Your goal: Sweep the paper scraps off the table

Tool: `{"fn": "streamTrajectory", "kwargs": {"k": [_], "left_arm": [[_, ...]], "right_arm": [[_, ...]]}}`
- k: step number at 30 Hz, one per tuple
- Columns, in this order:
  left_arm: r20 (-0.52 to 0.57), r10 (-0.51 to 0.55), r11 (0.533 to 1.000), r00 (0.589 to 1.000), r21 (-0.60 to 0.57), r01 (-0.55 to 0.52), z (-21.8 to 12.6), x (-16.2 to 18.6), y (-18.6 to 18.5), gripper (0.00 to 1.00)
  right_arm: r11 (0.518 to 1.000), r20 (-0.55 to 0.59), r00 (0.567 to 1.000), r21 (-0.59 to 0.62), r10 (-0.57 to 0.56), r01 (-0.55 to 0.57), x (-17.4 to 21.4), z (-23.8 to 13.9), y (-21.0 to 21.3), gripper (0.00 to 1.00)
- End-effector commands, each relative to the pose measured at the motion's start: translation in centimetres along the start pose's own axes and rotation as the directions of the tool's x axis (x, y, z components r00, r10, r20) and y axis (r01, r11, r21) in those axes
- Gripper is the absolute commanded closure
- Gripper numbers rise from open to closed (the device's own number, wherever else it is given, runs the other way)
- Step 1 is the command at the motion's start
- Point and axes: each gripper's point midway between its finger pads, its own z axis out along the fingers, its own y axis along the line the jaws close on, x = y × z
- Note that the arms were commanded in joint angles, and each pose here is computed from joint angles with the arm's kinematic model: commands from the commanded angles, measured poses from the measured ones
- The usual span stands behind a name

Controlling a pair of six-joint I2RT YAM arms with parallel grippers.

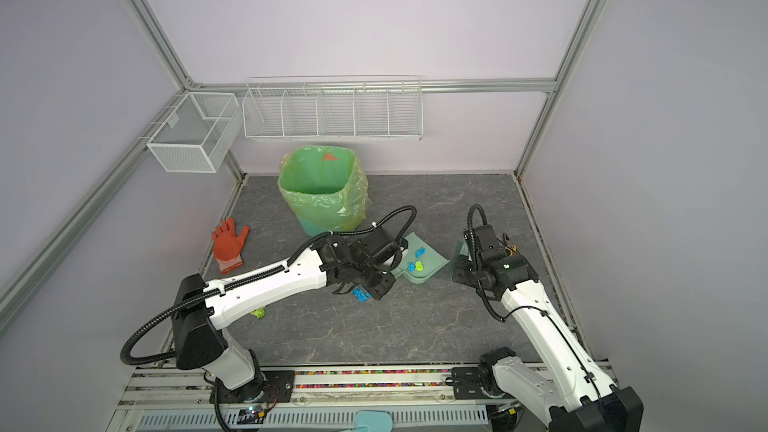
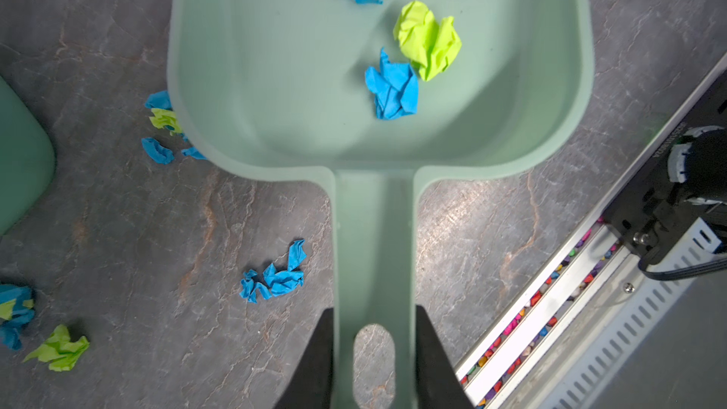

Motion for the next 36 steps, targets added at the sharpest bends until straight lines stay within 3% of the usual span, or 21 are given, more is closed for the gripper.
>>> {"fn": "streamTrajectory", "kwargs": {"k": [1, 28, 36], "left_arm": [[0.046, -0.018, 0.999, 0.999, -0.031, 0.020, -2.1, -1.3, 0.8, 1.00], [0.161, -0.049, 0.996, 0.986, -0.069, 0.061, -5.6, -6.9, 2.6, 1.00], [0.199, -0.106, 0.992, 0.974, -0.051, 0.118, -7.5, -8.2, 4.7, 1.00]], "right_arm": [[0.999, 0.020, 0.999, -0.032, 0.035, -0.034, -0.7, 0.6, 0.5, 0.93], [0.997, 0.027, 0.998, -0.041, 0.065, -0.064, 0.6, 2.1, -0.4, 0.93], [0.997, 0.024, 0.998, -0.051, 0.058, -0.057, 0.7, 1.9, -0.3, 0.93]]}}
